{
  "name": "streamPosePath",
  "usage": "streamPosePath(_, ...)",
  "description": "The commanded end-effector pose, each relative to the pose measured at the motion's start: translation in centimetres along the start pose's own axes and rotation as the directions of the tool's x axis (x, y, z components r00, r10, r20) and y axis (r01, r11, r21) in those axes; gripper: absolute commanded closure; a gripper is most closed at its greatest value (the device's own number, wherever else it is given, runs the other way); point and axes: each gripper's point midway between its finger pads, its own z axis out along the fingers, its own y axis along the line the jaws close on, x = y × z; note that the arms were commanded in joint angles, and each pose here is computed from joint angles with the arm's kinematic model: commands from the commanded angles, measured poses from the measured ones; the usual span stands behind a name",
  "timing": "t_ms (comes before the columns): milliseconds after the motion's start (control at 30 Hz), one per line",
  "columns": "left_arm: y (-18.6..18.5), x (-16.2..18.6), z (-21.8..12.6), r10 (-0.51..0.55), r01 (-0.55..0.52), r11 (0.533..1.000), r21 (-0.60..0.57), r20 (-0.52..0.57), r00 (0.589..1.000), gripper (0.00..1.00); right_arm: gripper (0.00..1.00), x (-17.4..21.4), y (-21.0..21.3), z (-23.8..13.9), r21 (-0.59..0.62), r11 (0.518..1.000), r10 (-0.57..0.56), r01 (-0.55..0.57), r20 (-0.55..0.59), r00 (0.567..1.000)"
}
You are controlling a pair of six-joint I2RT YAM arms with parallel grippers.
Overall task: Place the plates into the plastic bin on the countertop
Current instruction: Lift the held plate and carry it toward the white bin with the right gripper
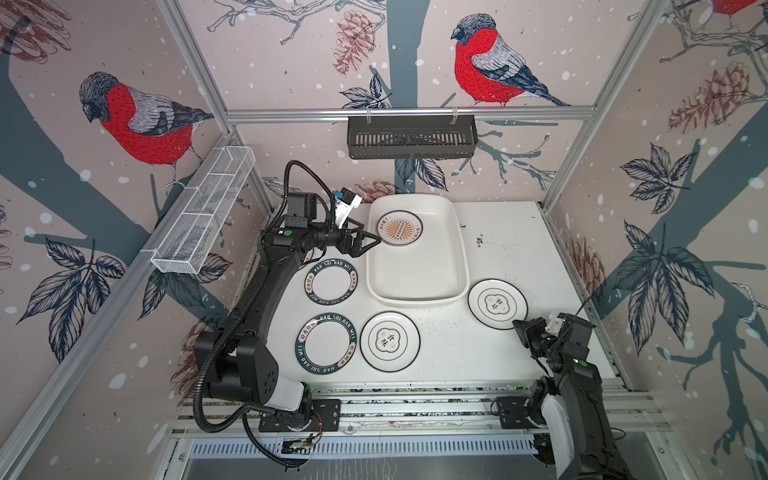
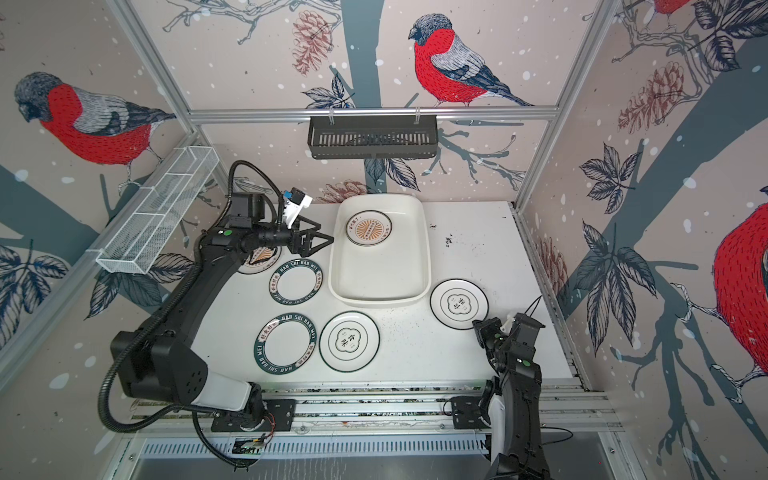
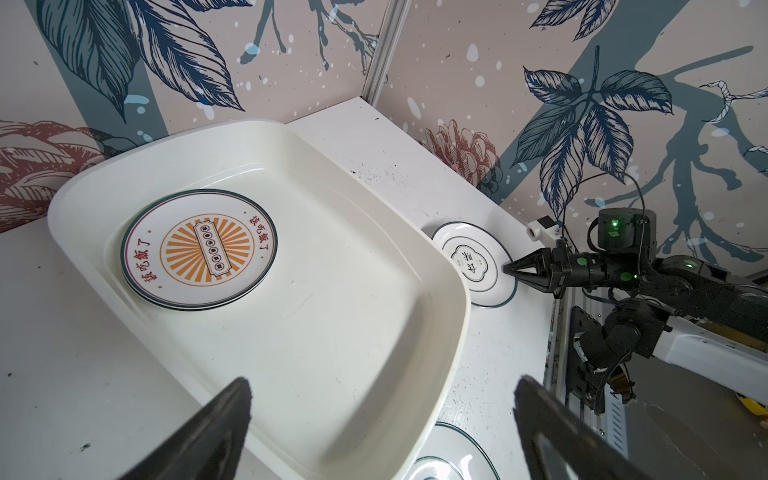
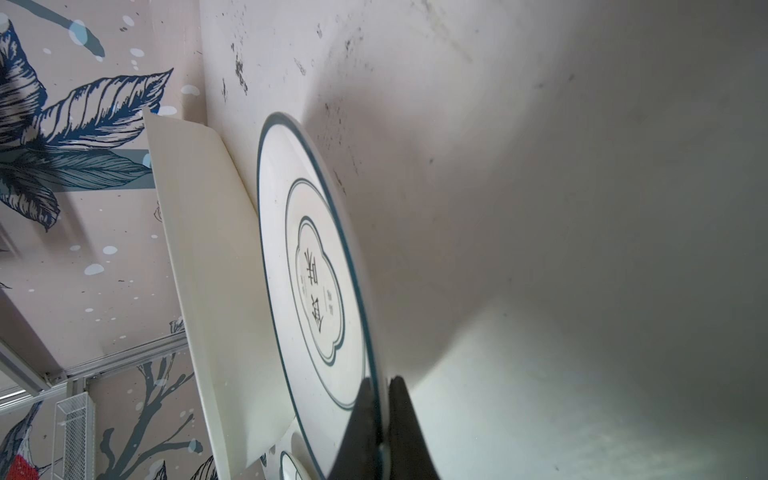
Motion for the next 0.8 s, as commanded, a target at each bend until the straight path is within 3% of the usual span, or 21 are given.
streamPosePath(0, -0.7, -0.5, -0.1, 0.022, -0.022, 0.999, 0.029, 0.011, 1.0, 0.02, 0.98, -1.2, 1.3, -0.6, -0.017, 1.0, 0.005, -0.005, 0.041, 0.999)
streamPosePath(367, -0.7, -0.5, -0.2, 0.028, -0.028, 0.999, 0.022, 0.011, 1.0, 0.02, 0.99, -4.9, 5.0, -2.9, -0.027, 0.998, -0.054, 0.059, 0.152, 0.987)
streamPosePath(767, -0.3, 0.1, 0.0, 0.028, -0.028, 1.0, 0.01, -0.006, 1.0, 0.02, 0.99, -8.5, 10.6, -5.6, -0.036, 0.978, -0.191, 0.205, 0.235, 0.953)
